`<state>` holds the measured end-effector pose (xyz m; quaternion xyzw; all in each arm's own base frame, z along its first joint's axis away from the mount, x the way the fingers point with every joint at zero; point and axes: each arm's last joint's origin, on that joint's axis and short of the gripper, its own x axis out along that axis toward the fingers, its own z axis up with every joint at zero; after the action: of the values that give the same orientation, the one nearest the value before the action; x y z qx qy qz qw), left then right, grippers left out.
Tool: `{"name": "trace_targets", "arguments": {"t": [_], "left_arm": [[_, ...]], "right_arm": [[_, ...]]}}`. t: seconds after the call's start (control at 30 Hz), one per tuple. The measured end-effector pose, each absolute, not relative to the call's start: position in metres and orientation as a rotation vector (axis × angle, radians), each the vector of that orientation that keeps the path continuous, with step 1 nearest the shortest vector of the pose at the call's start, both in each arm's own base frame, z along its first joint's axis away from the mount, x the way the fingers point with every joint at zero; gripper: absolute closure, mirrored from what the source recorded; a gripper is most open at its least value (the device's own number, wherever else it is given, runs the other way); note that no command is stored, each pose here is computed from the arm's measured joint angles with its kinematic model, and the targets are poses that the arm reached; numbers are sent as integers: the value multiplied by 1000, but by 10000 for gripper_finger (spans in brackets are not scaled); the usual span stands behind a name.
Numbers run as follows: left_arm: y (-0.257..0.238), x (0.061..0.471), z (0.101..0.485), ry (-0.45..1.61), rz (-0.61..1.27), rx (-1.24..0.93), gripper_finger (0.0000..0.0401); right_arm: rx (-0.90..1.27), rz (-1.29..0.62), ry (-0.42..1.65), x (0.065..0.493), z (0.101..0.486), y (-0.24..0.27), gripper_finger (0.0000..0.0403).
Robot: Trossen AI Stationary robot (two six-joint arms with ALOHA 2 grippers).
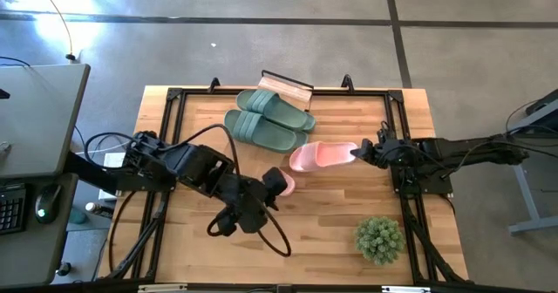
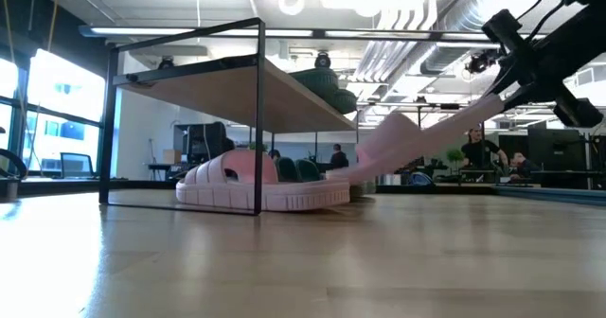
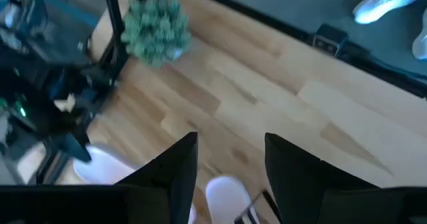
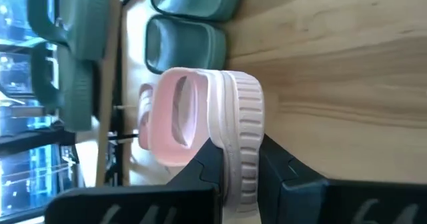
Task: Pick and place slides into the shelf
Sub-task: Put the pink slide on the shelf
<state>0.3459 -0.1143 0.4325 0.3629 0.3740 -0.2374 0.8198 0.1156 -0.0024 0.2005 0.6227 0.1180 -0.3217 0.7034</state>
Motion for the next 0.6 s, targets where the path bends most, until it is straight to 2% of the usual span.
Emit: {"name": "trace_targets", "arguments": {"t": [0.4,0.6], "left_arm": [[-111,357,441,622,-596,762,245],[-116,379,435,503,-650,763,245]], "right_arm": [[1370,-753,332,138,188,0,383],[1370,-794,331,144,183,0,381]]}}
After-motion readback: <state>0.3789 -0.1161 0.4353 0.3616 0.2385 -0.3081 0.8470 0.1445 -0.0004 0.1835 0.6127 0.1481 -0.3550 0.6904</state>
